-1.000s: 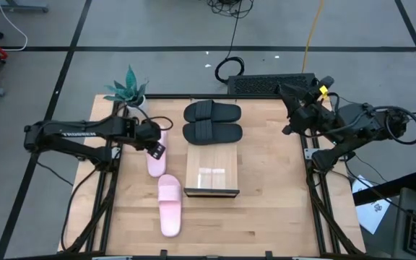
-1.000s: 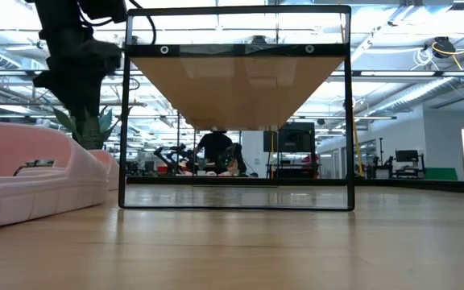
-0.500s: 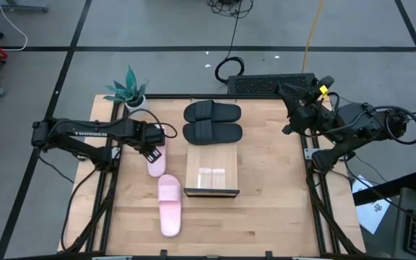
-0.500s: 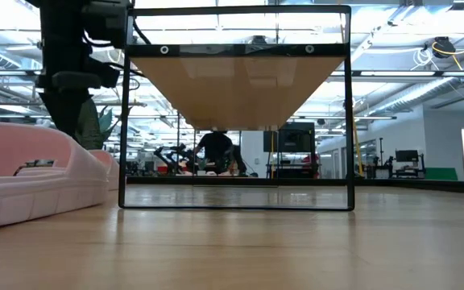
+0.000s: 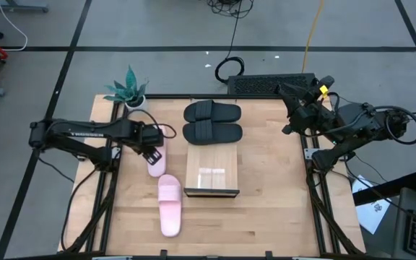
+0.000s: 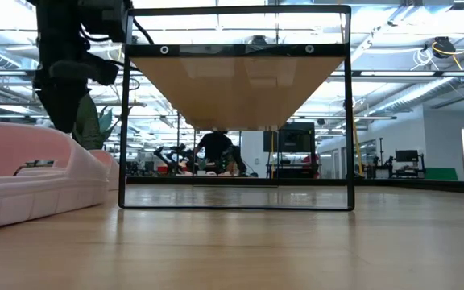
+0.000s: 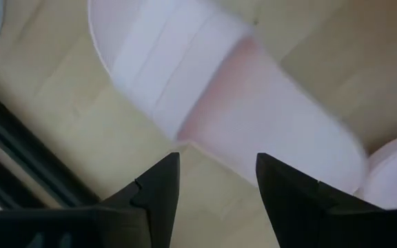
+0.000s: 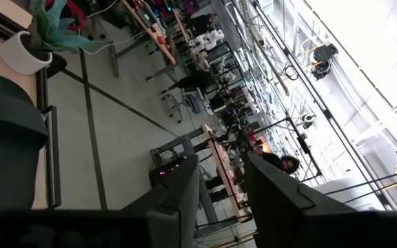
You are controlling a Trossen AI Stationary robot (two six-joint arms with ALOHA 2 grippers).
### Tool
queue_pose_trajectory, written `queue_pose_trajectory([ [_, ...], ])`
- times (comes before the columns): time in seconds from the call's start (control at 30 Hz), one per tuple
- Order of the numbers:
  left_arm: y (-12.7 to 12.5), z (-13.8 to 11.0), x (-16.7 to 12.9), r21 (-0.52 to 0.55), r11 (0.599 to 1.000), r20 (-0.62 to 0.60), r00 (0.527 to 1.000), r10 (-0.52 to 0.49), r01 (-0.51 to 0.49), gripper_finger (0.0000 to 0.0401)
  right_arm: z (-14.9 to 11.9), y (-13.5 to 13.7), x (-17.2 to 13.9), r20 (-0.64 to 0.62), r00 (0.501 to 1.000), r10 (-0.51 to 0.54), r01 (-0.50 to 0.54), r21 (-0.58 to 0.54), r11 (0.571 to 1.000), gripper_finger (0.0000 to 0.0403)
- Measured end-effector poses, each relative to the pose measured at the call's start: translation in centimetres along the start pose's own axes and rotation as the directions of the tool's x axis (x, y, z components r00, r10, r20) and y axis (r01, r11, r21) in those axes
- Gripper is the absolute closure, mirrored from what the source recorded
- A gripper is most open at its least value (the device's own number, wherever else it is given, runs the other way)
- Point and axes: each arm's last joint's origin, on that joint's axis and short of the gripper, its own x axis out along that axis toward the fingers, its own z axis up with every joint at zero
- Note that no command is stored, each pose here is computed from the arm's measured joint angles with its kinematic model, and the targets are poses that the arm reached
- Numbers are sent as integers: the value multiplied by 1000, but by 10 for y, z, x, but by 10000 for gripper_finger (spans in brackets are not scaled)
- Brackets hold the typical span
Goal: Pick and place slides into the shelf
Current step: Put the top white slides on the shelf
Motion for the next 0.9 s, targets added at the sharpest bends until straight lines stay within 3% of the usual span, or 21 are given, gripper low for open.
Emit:
queue_pose_trajectory([
  [0.2, 12, 8, -20, -94, 974, 161, 969, -188, 205, 210, 0, -1, 0, 2, 1000, -2, 2, 4, 1000, 293],
  [0.33, 26, 16, -27, -102, 964, 246, 945, -215, 245, 210, 1, -1, 0, 5, 1000, -5, 4, 12, 1000, 293],
  [0.57, 50, 33, -15, -72, 945, 153, 940, -306, 319, 210, 9, 1, 3, 16, 1000, -20, 20, 17, 1000, 293],
  [0.9, 67, 51, 5, 58, 920, 68, 917, -392, 389, 210, 18, 9, 9, 14, 1000, -20, 20, -3, 1000, 293],
])
